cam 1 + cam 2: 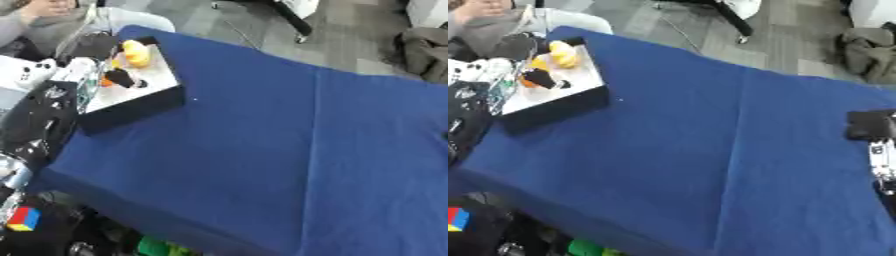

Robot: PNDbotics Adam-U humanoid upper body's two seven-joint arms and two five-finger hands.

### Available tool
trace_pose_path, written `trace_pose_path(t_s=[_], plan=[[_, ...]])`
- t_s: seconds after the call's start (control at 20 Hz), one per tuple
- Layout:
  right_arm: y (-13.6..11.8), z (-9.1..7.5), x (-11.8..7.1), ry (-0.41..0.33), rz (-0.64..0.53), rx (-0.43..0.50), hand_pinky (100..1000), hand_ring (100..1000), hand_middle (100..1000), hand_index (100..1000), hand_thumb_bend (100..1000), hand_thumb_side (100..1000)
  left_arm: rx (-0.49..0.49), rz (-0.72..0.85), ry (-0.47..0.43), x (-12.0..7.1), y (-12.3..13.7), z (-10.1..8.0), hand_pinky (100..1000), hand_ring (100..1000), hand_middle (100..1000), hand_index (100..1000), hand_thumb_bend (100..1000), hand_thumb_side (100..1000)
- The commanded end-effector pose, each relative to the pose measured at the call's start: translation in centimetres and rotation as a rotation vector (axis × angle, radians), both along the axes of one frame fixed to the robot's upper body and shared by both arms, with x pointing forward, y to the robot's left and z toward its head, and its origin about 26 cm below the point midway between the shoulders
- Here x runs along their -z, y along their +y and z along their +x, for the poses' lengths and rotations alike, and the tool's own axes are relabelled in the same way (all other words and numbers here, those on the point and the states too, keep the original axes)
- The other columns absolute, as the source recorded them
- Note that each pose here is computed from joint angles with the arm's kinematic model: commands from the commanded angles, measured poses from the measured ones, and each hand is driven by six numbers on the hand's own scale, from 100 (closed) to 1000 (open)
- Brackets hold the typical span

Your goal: Pick up the objects with one hand, pass them to the other hand, and then place them into the box on the other side of the table.

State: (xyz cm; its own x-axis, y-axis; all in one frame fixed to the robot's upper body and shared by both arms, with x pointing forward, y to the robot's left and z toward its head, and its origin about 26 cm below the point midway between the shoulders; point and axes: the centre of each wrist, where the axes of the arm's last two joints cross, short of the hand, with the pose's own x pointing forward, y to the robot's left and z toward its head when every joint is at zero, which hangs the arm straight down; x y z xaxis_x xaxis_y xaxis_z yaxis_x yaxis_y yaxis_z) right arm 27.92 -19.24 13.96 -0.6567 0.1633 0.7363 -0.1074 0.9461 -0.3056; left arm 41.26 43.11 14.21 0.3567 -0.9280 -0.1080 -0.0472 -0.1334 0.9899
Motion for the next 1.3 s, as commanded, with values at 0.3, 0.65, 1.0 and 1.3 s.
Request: trace_pose_path(t_s=[0.3, 0.65, 1.0, 1.3], plan=[[-2.3, 0.4, -1.7, -0.088, -0.120, 0.103, 642, 768, 621, 582, 100, 651, 0.501, -0.471, -0.507, -8.4, -8.8, -3.2, 889, 666, 633, 802, 236, 714], [-7.0, 1.5, -3.6, -0.019, -0.358, 0.286, 695, 842, 779, 700, 100, 642, 0.974, -1.091, -0.510, -7.2, -17.7, -8.1, 910, 652, 617, 790, 212, 784], [-15.7, 6.4, -1.7, 0.303, -0.568, 0.566, 746, 907, 898, 782, 100, 784, 1.157, -1.371, -0.318, -3.6, -22.9, -10.2, 916, 644, 610, 788, 156, 874], [-21.9, 10.4, 0.9, 0.523, -0.655, 0.840, 781, 937, 944, 842, 100, 804, 1.251, -1.427, -0.268, -3.9, -25.4, -10.5, 918, 641, 608, 788, 162, 880]])
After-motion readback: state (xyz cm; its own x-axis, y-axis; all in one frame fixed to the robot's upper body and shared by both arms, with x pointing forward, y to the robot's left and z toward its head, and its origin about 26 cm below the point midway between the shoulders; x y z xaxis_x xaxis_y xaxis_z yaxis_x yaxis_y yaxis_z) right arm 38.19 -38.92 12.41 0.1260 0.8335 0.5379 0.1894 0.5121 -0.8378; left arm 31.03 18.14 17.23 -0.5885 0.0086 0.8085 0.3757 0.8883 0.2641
